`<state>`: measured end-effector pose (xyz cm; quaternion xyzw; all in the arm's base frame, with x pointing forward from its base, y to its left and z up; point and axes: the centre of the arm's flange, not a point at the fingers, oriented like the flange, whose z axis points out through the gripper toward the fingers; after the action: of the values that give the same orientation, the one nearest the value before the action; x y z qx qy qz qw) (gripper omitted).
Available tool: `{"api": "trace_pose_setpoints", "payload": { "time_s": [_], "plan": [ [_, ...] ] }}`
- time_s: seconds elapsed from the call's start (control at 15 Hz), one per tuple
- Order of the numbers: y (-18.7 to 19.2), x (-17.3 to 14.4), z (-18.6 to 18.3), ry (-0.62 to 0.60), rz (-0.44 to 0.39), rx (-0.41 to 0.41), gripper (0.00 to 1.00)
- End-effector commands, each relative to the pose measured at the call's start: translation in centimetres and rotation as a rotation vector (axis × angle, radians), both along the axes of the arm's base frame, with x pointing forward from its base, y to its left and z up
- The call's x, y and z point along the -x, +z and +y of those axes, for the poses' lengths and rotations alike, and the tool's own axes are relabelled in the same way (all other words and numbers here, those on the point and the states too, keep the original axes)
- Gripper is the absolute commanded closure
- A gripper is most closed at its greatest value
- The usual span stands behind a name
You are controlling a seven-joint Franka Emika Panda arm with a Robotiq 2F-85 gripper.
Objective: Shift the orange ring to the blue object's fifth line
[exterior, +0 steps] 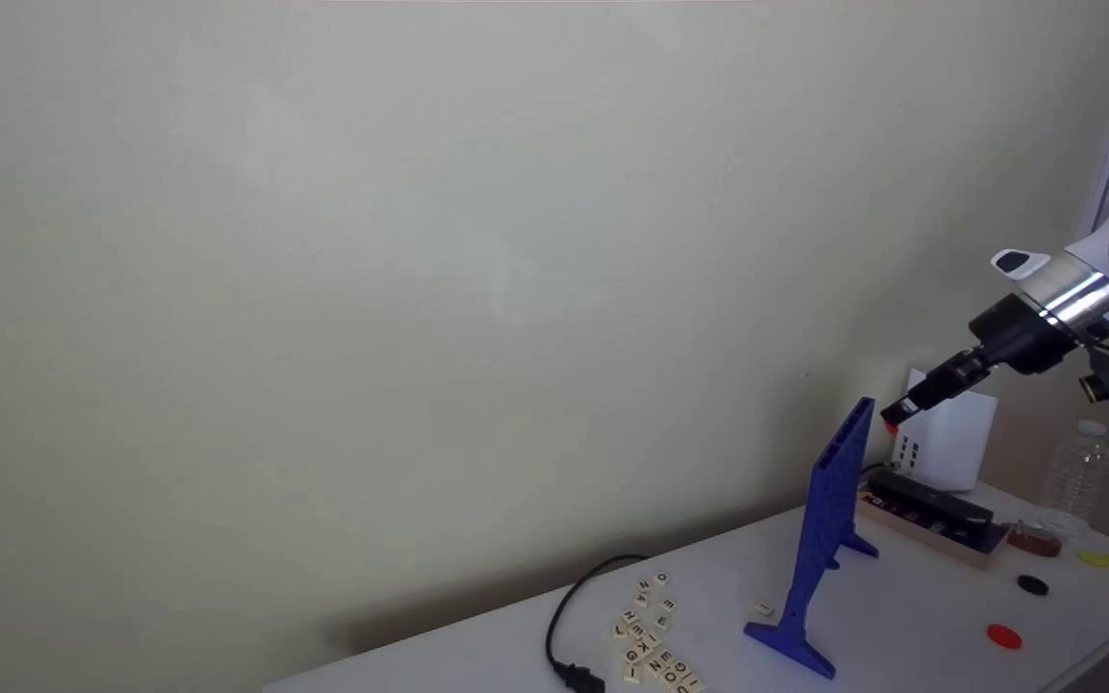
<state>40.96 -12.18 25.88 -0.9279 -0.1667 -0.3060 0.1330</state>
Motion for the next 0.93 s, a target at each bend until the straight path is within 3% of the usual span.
{"api": "trace_pose_setpoints", "payload": {
  "time_s": [0.0, 0.87],
  "plan": [
    [0.6, -0.1, 0.3, 0.006, -0.037, -0.042, 0.91],
    [1.6, -0.1, 0.5, 0.016, -0.092, -0.087, 0.91]
  ]
}}
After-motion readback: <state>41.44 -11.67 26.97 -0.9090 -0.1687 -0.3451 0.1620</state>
